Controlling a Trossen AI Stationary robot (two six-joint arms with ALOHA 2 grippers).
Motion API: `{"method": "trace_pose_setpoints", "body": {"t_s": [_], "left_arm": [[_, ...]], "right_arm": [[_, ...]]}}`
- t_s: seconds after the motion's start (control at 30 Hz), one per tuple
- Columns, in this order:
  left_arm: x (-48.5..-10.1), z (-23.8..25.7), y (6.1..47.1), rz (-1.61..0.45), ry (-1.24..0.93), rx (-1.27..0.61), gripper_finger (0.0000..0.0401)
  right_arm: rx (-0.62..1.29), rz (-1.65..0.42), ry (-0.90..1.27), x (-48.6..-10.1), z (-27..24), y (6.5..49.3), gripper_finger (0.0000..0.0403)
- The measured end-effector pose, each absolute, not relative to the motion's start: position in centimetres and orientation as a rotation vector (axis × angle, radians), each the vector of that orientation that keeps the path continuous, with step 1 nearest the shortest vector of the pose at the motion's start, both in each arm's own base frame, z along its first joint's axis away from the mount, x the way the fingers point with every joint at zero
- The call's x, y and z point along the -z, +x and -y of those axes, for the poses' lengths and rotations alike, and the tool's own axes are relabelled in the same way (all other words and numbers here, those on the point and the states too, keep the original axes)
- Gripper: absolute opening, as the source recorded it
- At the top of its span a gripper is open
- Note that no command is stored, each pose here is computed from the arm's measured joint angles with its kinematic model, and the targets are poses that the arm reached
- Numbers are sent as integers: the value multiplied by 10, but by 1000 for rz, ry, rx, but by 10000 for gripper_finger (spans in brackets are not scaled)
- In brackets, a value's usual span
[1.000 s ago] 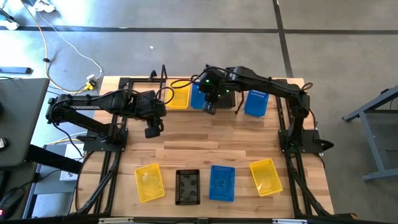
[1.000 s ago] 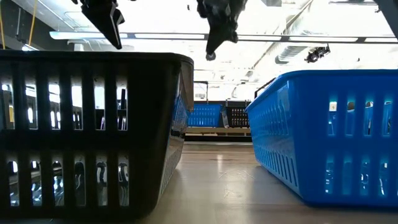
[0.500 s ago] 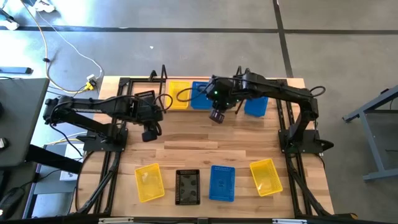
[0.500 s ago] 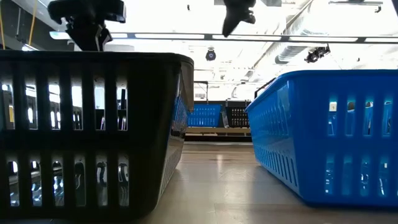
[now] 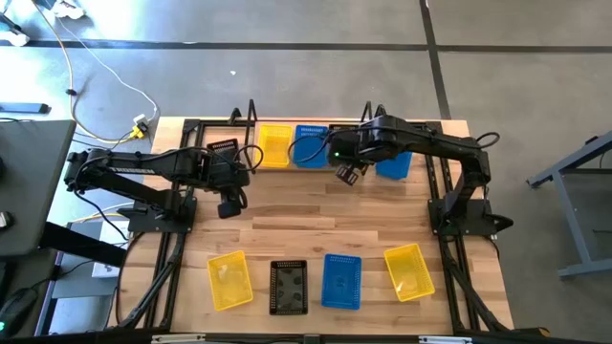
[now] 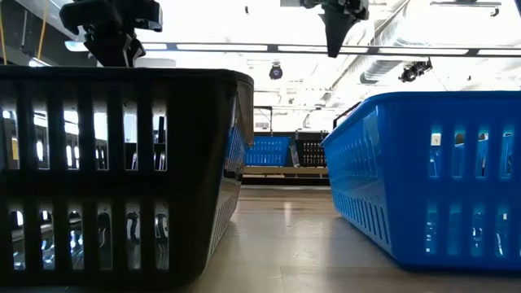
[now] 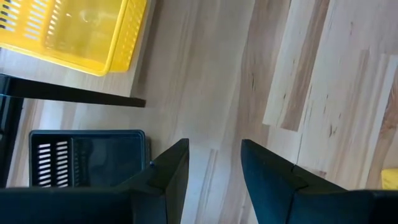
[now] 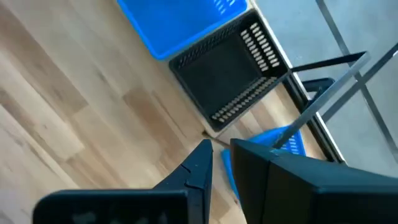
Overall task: Stack baskets on shelf by color
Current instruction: Stack the top blue basket on top of the blue basket on the shelf
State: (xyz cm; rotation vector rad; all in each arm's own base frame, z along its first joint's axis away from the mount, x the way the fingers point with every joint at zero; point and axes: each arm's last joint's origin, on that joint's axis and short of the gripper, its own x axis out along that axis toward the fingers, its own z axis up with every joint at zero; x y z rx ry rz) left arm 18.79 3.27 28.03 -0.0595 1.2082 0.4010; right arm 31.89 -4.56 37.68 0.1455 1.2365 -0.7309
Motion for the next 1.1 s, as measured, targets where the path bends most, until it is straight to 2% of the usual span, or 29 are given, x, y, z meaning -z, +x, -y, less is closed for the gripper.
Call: {"method": "trace_pose_setpoints", "body": {"t_s": [0.2, 0.4, 0.7, 0.87, 1.1], "left_arm": [[-280, -33, 188, -1210, -52, -400, 135], [-280, -33, 188, -1209, -48, -406, 135], [-280, -33, 188, -1208, -46, -410, 135], [-281, -33, 188, -1207, -49, -412, 135], [-281, -33, 188, -1203, -61, -421, 135]], "right_arm": [[797, -1210, 142, -380, 61, 310, 44], [911, -1265, 220, -361, 77, 274, 44], [1066, -1055, 529, -347, 100, 217, 44], [1217, -949, 709, -341, 117, 191, 44], [1368, -888, 953, -326, 146, 165, 44]]}}
